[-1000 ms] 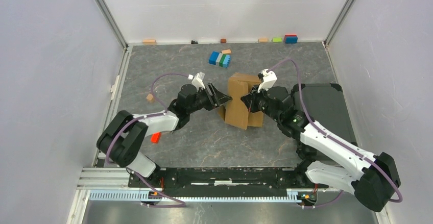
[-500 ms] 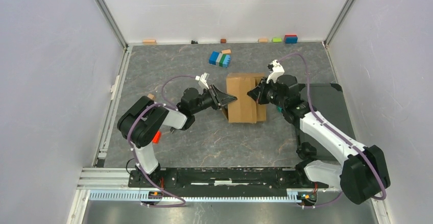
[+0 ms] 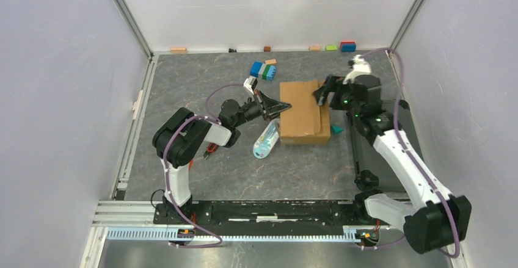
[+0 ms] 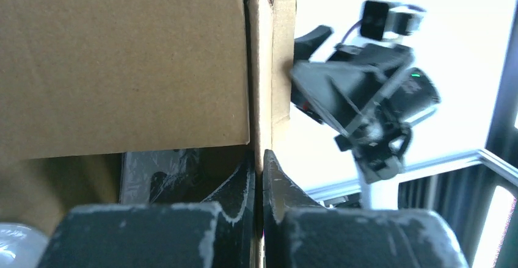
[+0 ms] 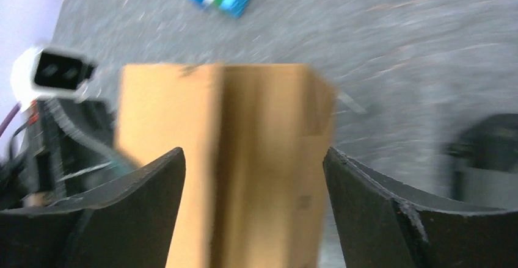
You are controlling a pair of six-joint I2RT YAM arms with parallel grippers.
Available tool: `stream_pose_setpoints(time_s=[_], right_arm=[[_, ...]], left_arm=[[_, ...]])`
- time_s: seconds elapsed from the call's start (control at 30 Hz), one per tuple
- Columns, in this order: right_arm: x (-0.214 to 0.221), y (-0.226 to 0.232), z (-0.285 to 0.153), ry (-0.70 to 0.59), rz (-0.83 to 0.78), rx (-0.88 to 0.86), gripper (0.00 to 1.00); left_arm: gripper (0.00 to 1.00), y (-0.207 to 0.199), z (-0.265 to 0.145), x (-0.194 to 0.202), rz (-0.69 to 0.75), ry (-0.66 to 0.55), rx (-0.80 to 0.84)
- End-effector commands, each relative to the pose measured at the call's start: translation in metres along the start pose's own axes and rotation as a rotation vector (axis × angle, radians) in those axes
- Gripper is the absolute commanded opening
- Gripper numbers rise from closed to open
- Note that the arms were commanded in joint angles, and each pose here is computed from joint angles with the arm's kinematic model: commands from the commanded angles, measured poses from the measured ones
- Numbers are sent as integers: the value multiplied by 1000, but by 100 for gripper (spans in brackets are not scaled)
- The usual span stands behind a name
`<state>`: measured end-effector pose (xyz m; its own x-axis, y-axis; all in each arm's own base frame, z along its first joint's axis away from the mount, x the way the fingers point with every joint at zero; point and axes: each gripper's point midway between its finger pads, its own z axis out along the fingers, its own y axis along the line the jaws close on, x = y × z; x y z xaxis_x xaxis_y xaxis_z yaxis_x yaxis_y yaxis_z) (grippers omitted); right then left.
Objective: Unpack the express box
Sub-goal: Pour the product into the express box.
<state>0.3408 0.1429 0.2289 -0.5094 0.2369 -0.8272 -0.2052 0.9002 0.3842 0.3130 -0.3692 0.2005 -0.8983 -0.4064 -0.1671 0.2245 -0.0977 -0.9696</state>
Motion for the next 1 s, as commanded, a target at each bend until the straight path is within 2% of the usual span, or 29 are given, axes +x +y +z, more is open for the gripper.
stream_pose_setpoints(time_s=[0.0,0.17,0.4,0.57,0.77,0.97], right_arm=[[-28,-78,-36,-117,70,301,89],[4,-110,-29,-56,182,301,89],[35,-64,3,13,340,-30,89],[47,-54,10,45,465,-90,89],[42,-34,8,43,498,-194,88],[25,-12,-7,5,504,-297,88]], left_arm=[[2,-100,1,-4,14,42,281],[2,-129,-3,-2,-8,64,330],[2,-172,-7,-2,3,71,413],[2,-186,-9,-5,12,55,444],[2,-178,-6,-6,-5,48,429],[3,-132,-3,0,-91,79,329]])
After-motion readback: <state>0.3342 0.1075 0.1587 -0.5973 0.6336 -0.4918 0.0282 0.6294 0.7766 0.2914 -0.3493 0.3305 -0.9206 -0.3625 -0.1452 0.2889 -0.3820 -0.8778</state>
